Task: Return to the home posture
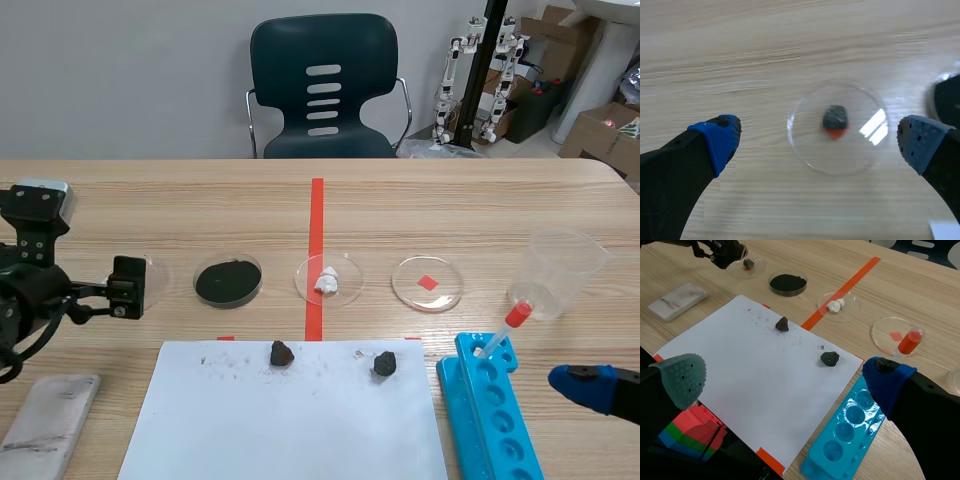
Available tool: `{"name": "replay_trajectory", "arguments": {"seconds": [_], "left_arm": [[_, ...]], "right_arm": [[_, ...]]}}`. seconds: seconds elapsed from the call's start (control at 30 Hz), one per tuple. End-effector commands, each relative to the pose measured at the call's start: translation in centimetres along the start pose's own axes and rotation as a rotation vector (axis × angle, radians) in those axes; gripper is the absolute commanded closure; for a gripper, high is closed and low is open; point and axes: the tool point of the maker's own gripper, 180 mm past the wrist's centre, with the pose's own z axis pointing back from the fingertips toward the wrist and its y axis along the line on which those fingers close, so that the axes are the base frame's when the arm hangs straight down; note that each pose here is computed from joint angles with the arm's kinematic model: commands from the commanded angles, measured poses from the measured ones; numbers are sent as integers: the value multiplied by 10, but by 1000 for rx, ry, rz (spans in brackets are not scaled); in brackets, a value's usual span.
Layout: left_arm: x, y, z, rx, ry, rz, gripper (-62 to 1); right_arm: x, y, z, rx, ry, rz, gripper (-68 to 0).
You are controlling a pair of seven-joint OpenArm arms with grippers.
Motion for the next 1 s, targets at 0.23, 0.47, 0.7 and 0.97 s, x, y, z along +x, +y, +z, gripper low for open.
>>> {"name": "replay_trajectory", "arguments": {"seconds": [0.23, 0.47, 0.7, 0.97], "left_arm": [[9, -53, 94, -211, -140, -82, -623], [23, -89, 164, -325, -225, -54, -623], [27, -105, 205, -384, -254, -43, -623], [22, -110, 221, -404, -250, -36, -623]], "right_arm": [[12, 0, -2, 0, -41, 1, -679], [12, 0, -2, 0, -41, 1, -679], [12, 0, -2, 0, -41, 1, -679], [12, 0, -2, 0, -41, 1, -679]]}}
